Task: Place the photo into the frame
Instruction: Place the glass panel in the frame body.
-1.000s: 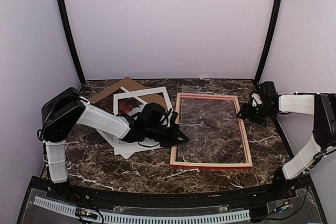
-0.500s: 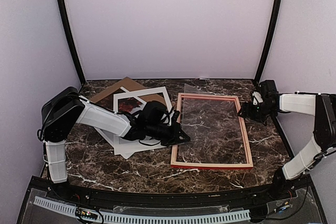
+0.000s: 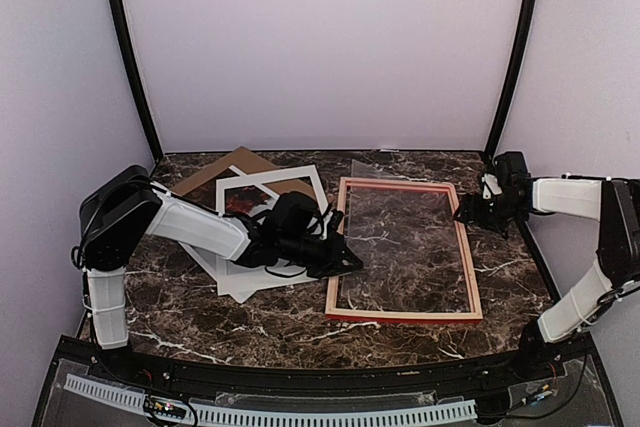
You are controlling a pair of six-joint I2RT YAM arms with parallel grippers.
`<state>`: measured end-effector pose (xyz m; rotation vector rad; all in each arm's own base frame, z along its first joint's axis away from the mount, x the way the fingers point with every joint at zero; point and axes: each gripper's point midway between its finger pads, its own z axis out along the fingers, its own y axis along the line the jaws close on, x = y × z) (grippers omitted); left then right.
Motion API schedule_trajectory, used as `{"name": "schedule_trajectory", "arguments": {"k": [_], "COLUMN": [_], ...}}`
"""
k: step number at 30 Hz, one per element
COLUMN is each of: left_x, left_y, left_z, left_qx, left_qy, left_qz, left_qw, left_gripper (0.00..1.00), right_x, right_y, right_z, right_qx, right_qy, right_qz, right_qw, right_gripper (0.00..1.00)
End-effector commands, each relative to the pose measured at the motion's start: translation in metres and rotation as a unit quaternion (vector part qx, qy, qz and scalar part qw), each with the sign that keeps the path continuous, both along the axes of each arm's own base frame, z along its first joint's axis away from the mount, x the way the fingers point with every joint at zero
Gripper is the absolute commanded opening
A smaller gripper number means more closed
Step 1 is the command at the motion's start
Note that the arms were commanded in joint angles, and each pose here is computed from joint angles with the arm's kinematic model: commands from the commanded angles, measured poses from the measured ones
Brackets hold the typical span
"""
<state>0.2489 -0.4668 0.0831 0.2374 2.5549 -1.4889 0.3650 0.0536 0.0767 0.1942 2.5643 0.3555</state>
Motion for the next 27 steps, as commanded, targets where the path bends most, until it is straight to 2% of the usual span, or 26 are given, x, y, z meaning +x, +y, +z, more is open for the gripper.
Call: {"name": "schedule_trajectory", "arguments": {"k": [1, 10, 20, 27], "left_x": [-0.004, -0.004, -0.002, 0.001], "left_y": [-0.006, -0.007, -0.005, -0.005], "left_z": [0.008, 0.004, -0.001, -0.002], "left_qx": [-0.008, -0.005, 0.006, 0.024], "left_qy": [-0.002, 0.003, -0.005, -0.025], "left_qz": [-0.022, -0.022, -0.021, -0.026], "left_qw": [1.000, 1.000, 1.000, 0.999], "left_gripper": [0.06, 0.23, 0.26, 0.36], "right_x": [0.013, 0.019, 0.018, 0.016], "right_y": [-0.003, -0.004, -0.003, -0.003], "right_z": [0.021, 0.035, 0.033, 0.029], "right_qx": [0.000, 0.002, 0.004, 0.004], "right_qy": [-0.030, -0.047, -0.044, -0.041], "right_qz": [-0.012, -0.016, -0.015, -0.013], "right_qw": [0.999, 0.999, 0.999, 0.999], "right_gripper": [0.80, 0.80, 0.80, 0.80]}}
